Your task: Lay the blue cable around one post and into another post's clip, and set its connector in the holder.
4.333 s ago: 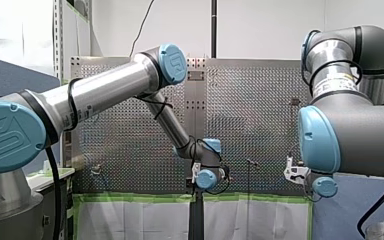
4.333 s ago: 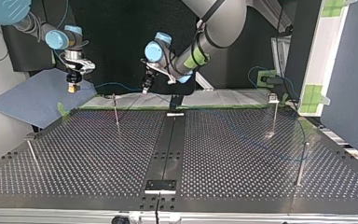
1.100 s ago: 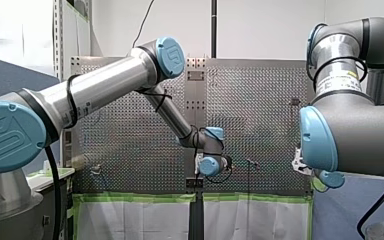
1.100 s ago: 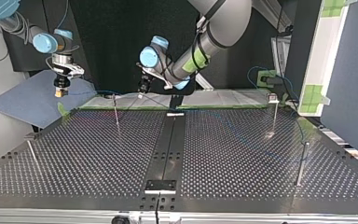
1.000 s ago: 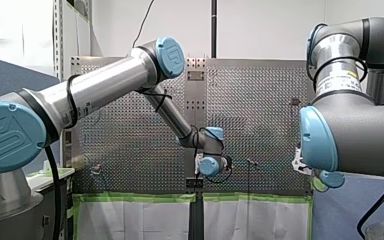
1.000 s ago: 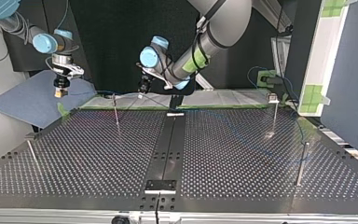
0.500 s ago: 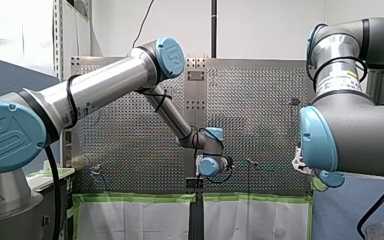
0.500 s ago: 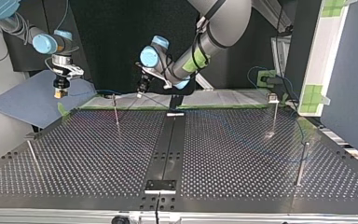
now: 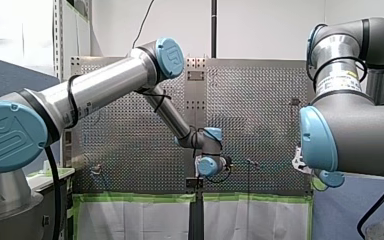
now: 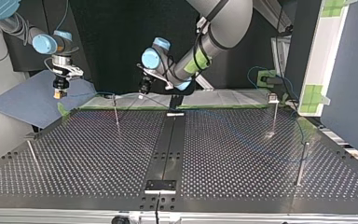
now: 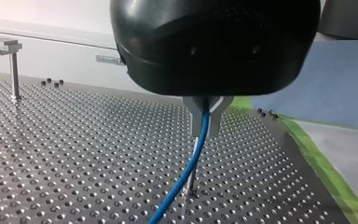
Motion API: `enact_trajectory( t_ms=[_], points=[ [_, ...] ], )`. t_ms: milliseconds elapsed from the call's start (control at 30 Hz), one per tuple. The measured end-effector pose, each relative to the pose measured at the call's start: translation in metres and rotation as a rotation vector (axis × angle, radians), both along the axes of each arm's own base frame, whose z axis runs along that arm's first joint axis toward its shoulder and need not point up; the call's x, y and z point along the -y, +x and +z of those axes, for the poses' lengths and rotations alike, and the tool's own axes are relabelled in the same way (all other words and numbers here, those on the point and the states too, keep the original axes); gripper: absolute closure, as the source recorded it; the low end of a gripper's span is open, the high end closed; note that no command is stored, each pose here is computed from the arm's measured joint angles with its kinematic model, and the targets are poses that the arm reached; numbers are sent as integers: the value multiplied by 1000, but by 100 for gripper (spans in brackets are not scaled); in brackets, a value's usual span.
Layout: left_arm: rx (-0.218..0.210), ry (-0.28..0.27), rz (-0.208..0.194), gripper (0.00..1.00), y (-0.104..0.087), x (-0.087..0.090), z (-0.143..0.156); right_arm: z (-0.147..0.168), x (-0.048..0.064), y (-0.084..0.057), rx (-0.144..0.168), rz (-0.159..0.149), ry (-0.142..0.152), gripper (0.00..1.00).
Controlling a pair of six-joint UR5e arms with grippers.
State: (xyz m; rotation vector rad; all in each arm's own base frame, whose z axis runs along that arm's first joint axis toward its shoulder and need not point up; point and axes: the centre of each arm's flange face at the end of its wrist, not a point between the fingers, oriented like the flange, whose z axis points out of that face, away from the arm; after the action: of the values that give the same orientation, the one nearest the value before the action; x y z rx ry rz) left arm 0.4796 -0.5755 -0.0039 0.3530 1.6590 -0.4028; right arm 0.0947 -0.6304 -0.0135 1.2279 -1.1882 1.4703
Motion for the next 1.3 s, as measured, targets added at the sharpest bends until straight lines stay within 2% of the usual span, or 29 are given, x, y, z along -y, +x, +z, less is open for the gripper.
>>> enact_trajectory(
  t_ms=[400, 967, 1300],
  points=[
    [-12, 7, -30, 100, -7, 5, -3, 0, 1, 2, 5, 6, 0, 100],
    [-42, -23, -17, 100, 7, -8, -8, 2, 3, 1, 6, 5, -5, 100],
    [-67, -6, -15, 100, 6, -11, -24, 2, 3, 0, 9, 5, -5, 100]
  ],
)
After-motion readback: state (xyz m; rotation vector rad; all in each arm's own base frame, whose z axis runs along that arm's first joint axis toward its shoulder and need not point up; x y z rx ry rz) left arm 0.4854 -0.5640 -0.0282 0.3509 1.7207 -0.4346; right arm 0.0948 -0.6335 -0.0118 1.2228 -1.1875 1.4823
